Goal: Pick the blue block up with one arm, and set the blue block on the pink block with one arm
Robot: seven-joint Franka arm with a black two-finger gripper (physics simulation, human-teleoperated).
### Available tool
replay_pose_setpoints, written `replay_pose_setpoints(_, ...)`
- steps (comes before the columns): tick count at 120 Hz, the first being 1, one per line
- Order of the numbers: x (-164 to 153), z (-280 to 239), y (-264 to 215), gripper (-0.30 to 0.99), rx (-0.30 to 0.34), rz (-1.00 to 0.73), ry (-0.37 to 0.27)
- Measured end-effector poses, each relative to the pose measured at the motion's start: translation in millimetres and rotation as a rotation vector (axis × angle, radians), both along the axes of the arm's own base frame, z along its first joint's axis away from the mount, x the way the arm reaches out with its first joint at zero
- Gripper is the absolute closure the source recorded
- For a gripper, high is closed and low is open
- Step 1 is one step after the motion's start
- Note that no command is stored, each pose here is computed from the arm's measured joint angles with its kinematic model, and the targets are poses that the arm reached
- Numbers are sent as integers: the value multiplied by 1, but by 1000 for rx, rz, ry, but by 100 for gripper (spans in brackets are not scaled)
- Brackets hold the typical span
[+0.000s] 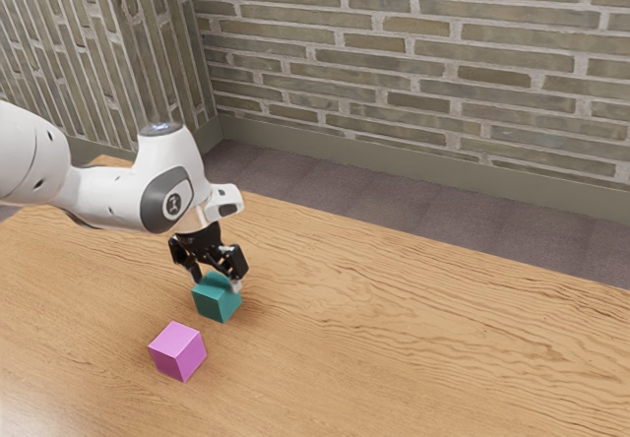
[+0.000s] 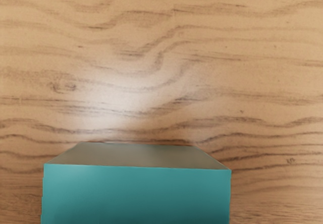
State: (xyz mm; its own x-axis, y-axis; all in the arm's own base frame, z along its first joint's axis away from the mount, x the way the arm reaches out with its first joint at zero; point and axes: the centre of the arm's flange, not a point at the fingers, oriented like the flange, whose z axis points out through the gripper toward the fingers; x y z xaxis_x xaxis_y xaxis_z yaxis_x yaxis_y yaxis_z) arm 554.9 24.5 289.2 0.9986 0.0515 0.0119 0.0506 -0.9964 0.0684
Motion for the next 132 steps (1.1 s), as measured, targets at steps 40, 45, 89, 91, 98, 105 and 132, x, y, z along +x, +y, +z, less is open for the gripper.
replay_pose_setpoints(40,-3,-36,2,0,-8,19,60)
replay_pose_setpoints(45,-3,-37,3,1,-9,20,62)
replay_pose_setpoints(89,7,24,0,30,-4,10,-38)
replay_pose_setpoints(91,6,31,-1,29,-6,8,-45)
replay_pose_setpoints(98,-4,53,-6,29,-17,0,-63)
replay_pose_setpoints(105,-23,77,-11,29,-31,-9,-82)
replay_pose_setpoints(132,-108,114,-21,29,-86,-33,-46)
